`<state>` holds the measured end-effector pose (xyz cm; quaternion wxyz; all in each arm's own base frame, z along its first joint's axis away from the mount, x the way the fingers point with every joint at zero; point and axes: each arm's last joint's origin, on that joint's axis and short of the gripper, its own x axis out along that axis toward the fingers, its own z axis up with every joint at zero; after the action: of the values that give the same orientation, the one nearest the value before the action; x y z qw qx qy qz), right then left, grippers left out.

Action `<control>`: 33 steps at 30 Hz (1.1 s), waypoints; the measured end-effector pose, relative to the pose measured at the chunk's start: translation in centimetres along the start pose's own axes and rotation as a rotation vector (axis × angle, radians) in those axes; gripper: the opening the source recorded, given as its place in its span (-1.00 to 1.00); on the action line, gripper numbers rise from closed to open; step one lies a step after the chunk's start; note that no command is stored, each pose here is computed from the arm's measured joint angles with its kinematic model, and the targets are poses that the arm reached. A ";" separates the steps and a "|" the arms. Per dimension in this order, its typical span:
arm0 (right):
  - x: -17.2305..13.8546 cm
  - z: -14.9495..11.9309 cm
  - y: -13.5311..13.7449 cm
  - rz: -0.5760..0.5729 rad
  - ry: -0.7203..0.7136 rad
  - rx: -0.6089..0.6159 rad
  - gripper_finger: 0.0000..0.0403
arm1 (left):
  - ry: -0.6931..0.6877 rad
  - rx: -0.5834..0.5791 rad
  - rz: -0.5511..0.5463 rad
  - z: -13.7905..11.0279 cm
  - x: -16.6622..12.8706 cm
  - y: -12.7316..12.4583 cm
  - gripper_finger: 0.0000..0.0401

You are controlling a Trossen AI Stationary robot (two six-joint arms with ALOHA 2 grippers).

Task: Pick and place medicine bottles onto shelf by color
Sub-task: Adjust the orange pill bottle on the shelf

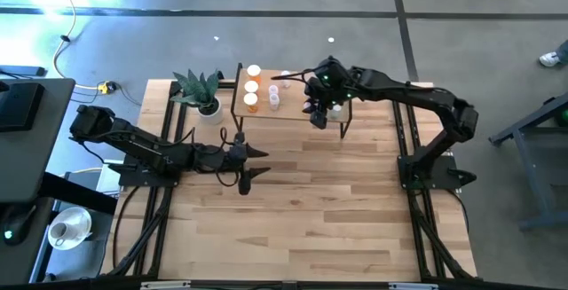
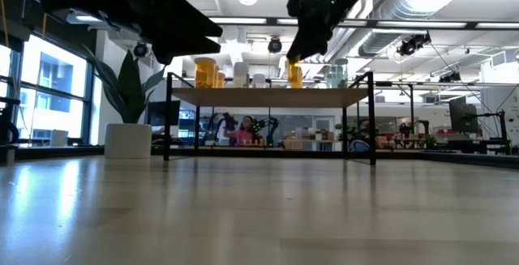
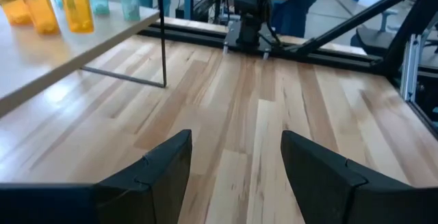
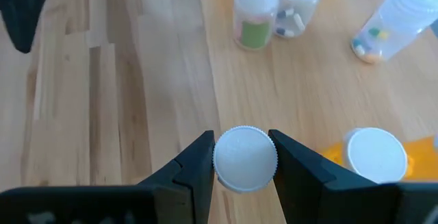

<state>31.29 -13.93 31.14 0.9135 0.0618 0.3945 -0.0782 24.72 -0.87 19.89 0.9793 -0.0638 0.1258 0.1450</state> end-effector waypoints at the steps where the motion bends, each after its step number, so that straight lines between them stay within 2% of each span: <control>1: 0.2 0.0 -0.1 -0.002 0.004 0.009 -0.40 | -0.001 -0.001 -0.004 0.0 0.0 0.0 0.07; 25: 0.9 -0.7 -0.7 -0.093 0.080 0.012 -0.39 | -0.015 0.006 -0.034 0.1 -0.1 -0.4 0.07; 33: 1.0 -0.8 -0.7 -0.098 0.090 0.008 -0.24 | -0.015 0.006 -0.034 0.1 -0.1 -0.4 0.07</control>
<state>31.27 -14.62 29.86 0.8896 0.0495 0.4374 -0.1215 24.78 -1.24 20.09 0.9827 -0.0619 0.1178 0.1286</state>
